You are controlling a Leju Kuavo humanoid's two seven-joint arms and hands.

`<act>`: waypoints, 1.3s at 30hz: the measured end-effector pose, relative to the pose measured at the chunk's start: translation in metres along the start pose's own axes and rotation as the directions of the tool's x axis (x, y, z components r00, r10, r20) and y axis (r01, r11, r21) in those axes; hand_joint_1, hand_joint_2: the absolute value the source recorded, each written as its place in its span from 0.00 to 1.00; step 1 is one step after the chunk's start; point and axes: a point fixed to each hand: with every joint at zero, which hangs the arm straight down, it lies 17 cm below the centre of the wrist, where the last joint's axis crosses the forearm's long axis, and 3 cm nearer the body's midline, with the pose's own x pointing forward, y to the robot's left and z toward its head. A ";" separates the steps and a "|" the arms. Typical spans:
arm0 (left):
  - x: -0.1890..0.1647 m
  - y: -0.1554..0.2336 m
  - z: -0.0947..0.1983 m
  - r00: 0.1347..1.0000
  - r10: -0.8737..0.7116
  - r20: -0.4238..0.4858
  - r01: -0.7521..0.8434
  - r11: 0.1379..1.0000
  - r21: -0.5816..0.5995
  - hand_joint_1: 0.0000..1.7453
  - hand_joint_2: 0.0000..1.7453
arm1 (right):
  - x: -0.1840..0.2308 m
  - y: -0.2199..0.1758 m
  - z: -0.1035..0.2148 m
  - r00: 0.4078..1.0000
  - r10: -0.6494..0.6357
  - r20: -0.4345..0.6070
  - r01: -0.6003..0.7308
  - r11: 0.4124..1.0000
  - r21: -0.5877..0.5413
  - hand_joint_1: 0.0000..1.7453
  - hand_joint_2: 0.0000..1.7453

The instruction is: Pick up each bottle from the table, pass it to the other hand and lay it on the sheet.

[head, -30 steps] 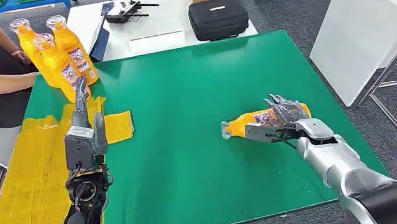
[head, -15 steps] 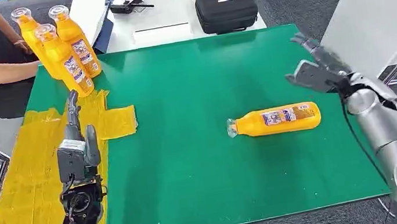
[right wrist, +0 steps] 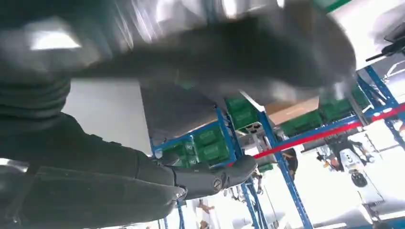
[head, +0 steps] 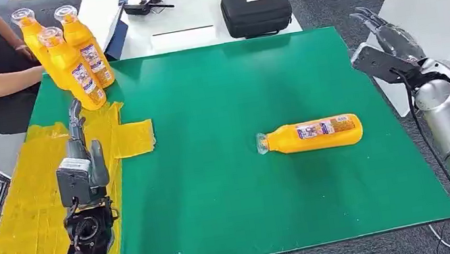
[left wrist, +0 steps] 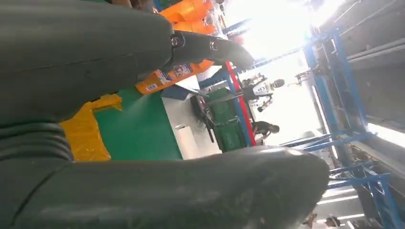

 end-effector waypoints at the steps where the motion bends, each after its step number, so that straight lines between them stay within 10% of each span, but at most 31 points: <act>1: 0.000 0.000 0.000 1.000 0.000 0.000 0.000 1.000 0.000 0.00 0.00 | -0.002 0.003 0.000 1.000 0.003 -0.007 -0.003 1.000 0.013 0.00 1.00; 13: 0.004 -0.003 -0.005 1.000 0.015 0.008 -0.015 1.000 -0.014 0.00 0.00 | -0.040 0.153 0.047 0.992 0.088 -0.087 -0.051 0.934 0.355 0.00 1.00; 30: 0.003 -0.003 -0.008 0.999 0.033 0.003 -0.033 0.999 -0.010 0.00 0.00 | -0.063 0.213 0.082 0.972 0.178 -0.157 -0.069 0.846 0.529 0.00 1.00; 39: 0.007 -0.007 -0.014 0.998 0.066 0.008 -0.066 0.998 -0.012 0.00 0.00 | -0.091 0.239 0.096 0.848 0.474 -0.239 -0.266 0.770 0.580 0.00 1.00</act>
